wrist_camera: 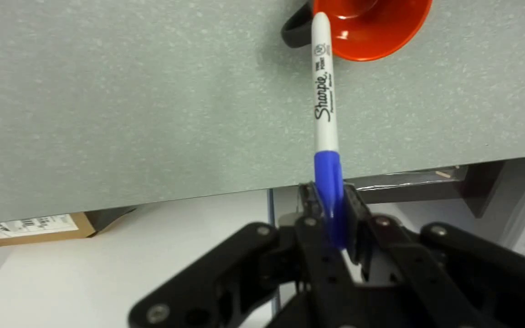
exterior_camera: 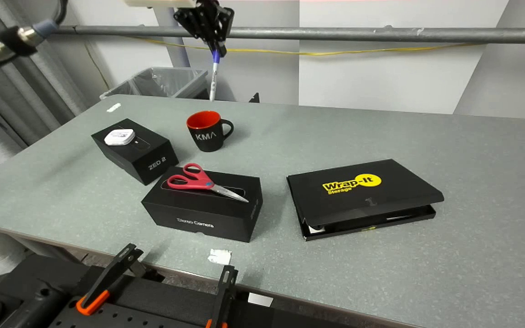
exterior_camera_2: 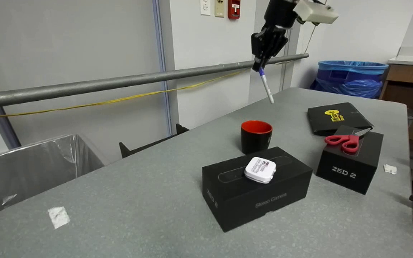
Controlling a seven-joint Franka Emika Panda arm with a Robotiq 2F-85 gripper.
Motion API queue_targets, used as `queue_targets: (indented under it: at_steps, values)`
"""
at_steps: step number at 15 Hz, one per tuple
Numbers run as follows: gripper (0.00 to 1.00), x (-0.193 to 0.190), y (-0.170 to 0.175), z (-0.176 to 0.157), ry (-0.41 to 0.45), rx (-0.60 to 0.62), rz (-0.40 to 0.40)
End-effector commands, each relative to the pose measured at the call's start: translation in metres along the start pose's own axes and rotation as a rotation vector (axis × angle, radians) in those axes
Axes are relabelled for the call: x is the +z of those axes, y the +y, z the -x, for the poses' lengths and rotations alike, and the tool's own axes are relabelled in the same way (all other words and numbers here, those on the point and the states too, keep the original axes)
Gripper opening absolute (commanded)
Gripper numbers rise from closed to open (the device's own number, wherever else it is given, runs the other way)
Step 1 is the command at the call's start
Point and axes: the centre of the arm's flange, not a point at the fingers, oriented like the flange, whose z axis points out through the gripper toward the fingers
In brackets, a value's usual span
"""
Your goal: Remove the pen from the cup and put it on the table
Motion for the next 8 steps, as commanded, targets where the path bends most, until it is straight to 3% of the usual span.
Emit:
queue_targets:
  at_steps: [1, 5, 8]
  values:
    - [0.04, 0.003, 0.049, -0.02, -0.067, 0.04, 0.066]
    - [0.04, 0.071, 0.085, -0.023, -0.186, 0.082, 0.128]
    - [0.04, 0.115, 0.088, -0.02, -0.255, 0.087, 0.126]
